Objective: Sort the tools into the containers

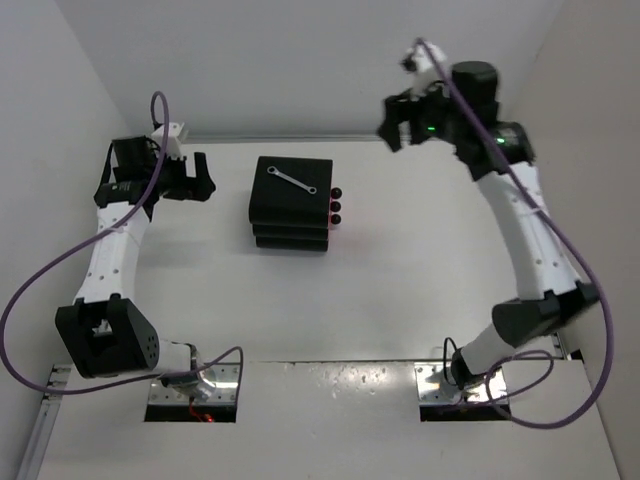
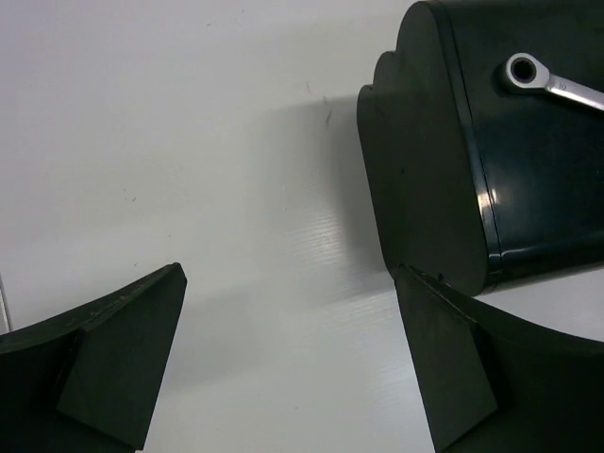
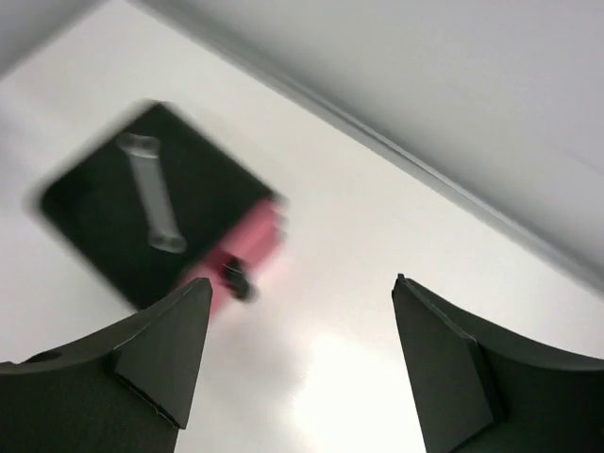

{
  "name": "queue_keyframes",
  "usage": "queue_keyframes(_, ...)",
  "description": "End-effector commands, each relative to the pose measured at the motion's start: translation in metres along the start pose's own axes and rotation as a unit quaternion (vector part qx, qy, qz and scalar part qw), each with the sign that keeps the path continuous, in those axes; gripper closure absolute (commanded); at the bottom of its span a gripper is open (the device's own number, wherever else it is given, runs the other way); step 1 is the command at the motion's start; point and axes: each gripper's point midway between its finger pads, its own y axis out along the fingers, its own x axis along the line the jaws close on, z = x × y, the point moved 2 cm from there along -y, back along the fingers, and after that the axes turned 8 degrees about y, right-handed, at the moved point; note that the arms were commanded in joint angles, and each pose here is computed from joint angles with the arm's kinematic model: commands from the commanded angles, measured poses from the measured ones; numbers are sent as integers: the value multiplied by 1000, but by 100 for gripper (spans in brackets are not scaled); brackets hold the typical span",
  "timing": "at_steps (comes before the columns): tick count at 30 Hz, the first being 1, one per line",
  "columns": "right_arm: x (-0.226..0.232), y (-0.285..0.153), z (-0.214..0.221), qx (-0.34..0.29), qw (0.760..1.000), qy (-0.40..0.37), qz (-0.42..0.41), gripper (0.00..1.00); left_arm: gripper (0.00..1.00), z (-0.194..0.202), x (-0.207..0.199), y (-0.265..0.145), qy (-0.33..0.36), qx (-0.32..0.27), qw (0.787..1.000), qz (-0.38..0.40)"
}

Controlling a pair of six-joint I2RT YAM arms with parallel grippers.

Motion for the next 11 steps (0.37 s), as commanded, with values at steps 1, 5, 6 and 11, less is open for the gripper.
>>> queue_keyframes(1, -85, -21, 85, 88, 987, 102, 88, 22, 0, 7, 1, -11, -18, -1, 1000, -11)
queue_keyframes(5, -126, -64, 201, 147, 962, 166, 156, 21, 0, 34, -1, -13, -31, 15, 999, -23)
queue_keyframes(6, -126, -75, 202, 125, 965, 164, 163, 21, 0, 38, -2, -13, -31, 14, 999, -24)
queue_keyframes(11, -116, -93, 269, 154, 950, 218, 161, 21, 0, 47, 14, -19, -25, 17, 997, -72)
